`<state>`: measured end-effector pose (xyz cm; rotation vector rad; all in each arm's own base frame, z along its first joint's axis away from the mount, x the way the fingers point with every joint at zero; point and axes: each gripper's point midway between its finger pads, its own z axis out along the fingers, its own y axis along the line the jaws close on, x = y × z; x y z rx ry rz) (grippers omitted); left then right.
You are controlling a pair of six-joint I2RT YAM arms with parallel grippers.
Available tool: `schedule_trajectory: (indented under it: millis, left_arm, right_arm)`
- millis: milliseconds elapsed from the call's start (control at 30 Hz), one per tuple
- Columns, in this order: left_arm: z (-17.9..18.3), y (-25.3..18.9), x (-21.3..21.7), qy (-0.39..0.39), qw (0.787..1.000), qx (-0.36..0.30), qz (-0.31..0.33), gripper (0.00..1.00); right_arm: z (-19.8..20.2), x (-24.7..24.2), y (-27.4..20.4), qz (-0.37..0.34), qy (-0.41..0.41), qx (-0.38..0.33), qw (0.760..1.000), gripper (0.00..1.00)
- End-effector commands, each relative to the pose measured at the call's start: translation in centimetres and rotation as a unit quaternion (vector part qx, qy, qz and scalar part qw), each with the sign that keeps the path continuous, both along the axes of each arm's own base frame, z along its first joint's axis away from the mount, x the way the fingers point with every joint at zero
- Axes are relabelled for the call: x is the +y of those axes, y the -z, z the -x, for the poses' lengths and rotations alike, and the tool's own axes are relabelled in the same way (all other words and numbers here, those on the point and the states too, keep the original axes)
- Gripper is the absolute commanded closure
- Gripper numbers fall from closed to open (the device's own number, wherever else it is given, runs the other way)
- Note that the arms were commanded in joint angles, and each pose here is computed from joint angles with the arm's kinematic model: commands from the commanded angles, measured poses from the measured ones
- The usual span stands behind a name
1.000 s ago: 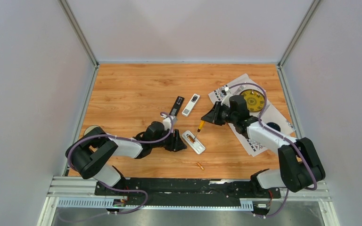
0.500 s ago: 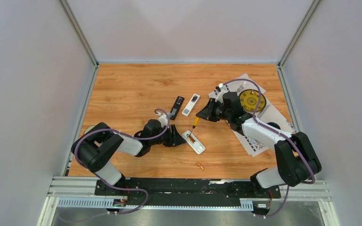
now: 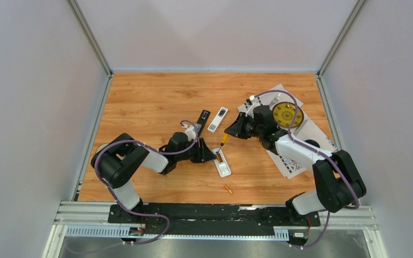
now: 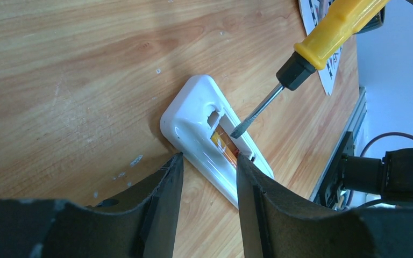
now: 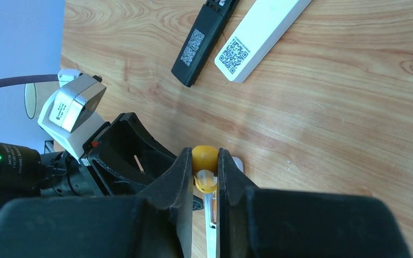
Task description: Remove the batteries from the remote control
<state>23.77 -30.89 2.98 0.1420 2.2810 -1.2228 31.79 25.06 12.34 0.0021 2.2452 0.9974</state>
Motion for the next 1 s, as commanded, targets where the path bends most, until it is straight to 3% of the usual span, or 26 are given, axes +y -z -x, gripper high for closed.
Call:
schedule_trajectory:
  millis: [0, 300, 533, 967]
  left_arm:
    - [1.5, 1.6, 1.1, -0.005, 0.999, 0.04, -0.013, 0.51]
    - [3.8, 1.0, 2.2, -0.003, 0.998, 0.056, 0.007, 0.57]
    - [4.5, 2.2, 2.4, 0.0, 0.998, 0.07, -0.004, 0.69]
    - [3.8, 3.1, 1.1, 0.0, 0.996, 0.083, 0.014, 0.83]
  right_arm:
    - [-0.8, 0.0, -1.0, 0.012, 0.008, -0.034, 0.999, 1.0]
    - [-0.6, 0.1, -1.7, 0.066, 0.011, -0.062, 0.996, 1.0]
    - [0.1, -0.1, -0.8, 0.095, 0.012, -0.062, 0.993, 1.0]
    - [2.2, 1.4, 1.2, 0.036, -0.008, -0.012, 0.999, 1.0]
